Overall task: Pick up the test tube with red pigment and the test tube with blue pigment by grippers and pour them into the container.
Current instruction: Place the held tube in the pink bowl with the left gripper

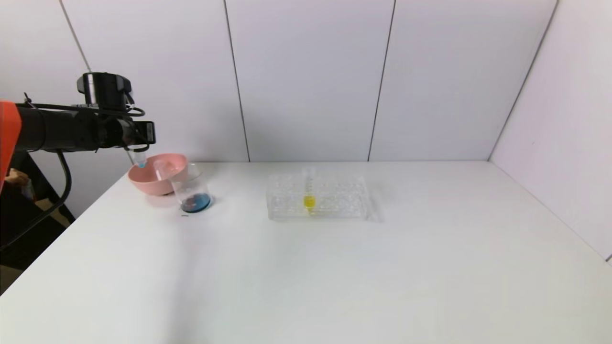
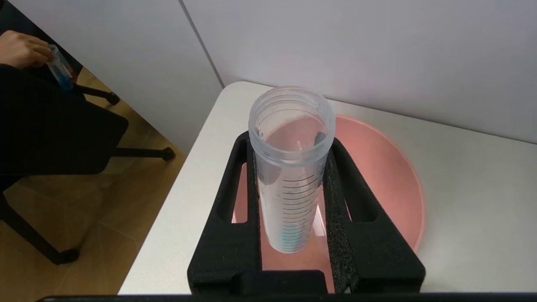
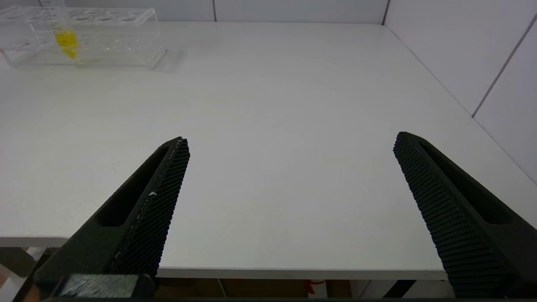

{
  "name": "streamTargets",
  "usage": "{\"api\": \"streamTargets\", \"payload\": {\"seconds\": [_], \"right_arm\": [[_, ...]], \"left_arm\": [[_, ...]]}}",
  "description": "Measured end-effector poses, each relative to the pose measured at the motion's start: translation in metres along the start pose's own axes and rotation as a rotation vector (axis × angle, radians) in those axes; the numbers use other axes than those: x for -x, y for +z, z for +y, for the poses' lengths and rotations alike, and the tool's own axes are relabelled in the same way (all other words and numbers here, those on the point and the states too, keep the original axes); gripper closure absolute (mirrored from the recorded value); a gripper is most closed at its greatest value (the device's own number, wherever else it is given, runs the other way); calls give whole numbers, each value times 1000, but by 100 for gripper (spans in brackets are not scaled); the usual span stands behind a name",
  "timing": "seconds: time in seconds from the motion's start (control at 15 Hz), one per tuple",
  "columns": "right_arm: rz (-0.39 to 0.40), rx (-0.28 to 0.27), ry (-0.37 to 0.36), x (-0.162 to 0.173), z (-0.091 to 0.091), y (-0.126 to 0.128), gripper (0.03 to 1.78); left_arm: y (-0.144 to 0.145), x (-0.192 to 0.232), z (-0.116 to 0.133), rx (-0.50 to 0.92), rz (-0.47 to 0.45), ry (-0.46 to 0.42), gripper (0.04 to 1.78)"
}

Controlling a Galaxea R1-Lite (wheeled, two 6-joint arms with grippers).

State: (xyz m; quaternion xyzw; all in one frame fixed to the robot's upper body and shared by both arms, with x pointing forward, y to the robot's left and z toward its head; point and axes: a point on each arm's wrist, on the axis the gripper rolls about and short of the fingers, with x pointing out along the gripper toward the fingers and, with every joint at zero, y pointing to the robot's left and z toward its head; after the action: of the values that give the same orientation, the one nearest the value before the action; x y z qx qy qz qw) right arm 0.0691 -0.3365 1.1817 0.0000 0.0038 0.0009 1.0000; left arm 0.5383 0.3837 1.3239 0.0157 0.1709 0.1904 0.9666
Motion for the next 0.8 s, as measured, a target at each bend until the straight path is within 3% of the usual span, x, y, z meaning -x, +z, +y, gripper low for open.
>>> {"api": "streamTargets", "payload": {"seconds": [0.8], "right_arm": [[0,0,-1,0,0,0,4]], "left_arm": [[-32,-23,-20,-33,64,-50,137]]}}
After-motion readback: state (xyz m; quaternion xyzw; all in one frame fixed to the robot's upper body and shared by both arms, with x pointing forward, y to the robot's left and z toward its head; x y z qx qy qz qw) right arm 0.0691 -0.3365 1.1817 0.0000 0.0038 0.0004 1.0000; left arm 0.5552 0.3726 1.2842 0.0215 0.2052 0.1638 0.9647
